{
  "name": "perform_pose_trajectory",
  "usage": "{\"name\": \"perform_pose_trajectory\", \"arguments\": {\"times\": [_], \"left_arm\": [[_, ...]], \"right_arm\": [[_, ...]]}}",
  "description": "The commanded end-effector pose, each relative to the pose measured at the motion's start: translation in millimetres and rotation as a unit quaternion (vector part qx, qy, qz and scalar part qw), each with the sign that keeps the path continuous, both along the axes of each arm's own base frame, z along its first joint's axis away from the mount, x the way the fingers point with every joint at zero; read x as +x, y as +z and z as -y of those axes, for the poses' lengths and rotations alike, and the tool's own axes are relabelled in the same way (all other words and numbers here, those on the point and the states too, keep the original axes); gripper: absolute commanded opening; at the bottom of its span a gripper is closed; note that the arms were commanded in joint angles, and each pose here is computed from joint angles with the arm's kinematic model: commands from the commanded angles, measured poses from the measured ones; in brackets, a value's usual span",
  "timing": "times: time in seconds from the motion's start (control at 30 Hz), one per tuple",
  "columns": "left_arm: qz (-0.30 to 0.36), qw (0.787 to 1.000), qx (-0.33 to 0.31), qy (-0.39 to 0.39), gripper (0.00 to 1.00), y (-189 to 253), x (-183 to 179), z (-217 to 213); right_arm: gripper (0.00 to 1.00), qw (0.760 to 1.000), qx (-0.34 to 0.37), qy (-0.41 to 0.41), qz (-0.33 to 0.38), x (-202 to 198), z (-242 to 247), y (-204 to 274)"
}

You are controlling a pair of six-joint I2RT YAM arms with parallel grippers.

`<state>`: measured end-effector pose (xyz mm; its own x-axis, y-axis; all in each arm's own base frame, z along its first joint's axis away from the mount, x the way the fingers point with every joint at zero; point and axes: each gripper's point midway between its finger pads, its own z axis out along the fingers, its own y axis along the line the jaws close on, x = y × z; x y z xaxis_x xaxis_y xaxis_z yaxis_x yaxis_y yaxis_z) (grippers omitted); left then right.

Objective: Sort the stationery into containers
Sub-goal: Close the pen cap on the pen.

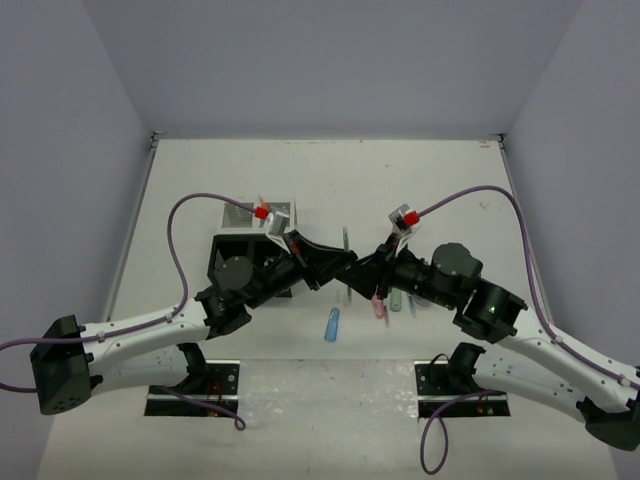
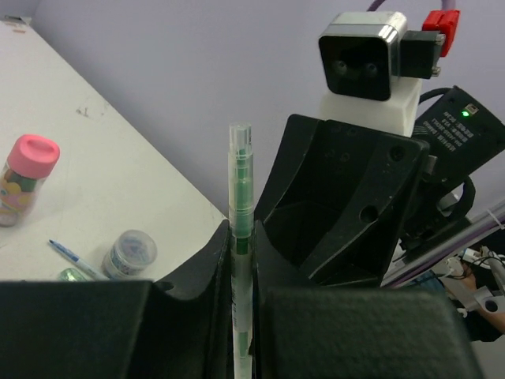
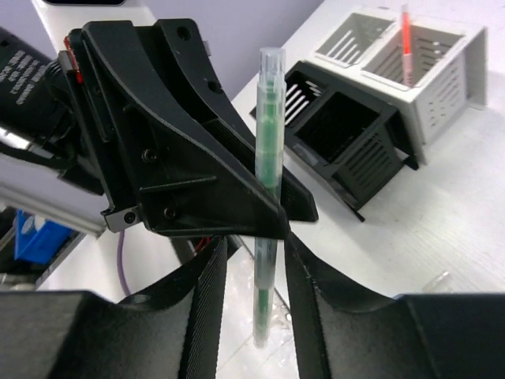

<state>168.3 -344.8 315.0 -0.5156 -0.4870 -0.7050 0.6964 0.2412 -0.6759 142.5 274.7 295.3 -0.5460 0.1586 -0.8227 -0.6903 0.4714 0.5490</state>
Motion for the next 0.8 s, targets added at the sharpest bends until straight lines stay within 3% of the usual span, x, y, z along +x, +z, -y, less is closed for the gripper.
{"name": "perform_pose_trajectory", "arguments": {"times": [0.0, 0.13, 0.23, 0.3, 0.37, 0.5, 0.77], "left_arm": [[0.054, 0.997, -0.044, -0.035, 0.00, 28, -18, -4], [0.056, 0.997, -0.043, -0.036, 0.00, 30, -19, -5], [0.056, 0.997, -0.039, -0.026, 0.00, 30, -16, -8], [0.054, 0.998, -0.013, -0.006, 0.06, 24, -9, -8], [0.059, 0.998, -0.004, 0.002, 0.30, 27, -6, -8], [0.061, 0.997, 0.017, 0.038, 0.45, 37, 7, -12], [0.081, 0.994, 0.031, 0.073, 0.46, 60, 18, -17]], "right_arm": [[0.34, 0.998, 0.033, 0.052, 0.013, -6, -23, 20], [0.00, 0.998, 0.033, 0.052, 0.003, -2, -29, 17], [0.00, 0.998, 0.035, 0.052, 0.002, -3, -29, 17], [0.00, 0.998, 0.038, 0.054, 0.003, -5, -28, 18], [0.00, 0.998, 0.039, 0.054, 0.005, -6, -26, 17], [0.00, 0.998, 0.034, 0.057, 0.007, -9, -23, 14], [0.00, 0.997, 0.023, 0.067, -0.002, -12, -24, 6]]}}
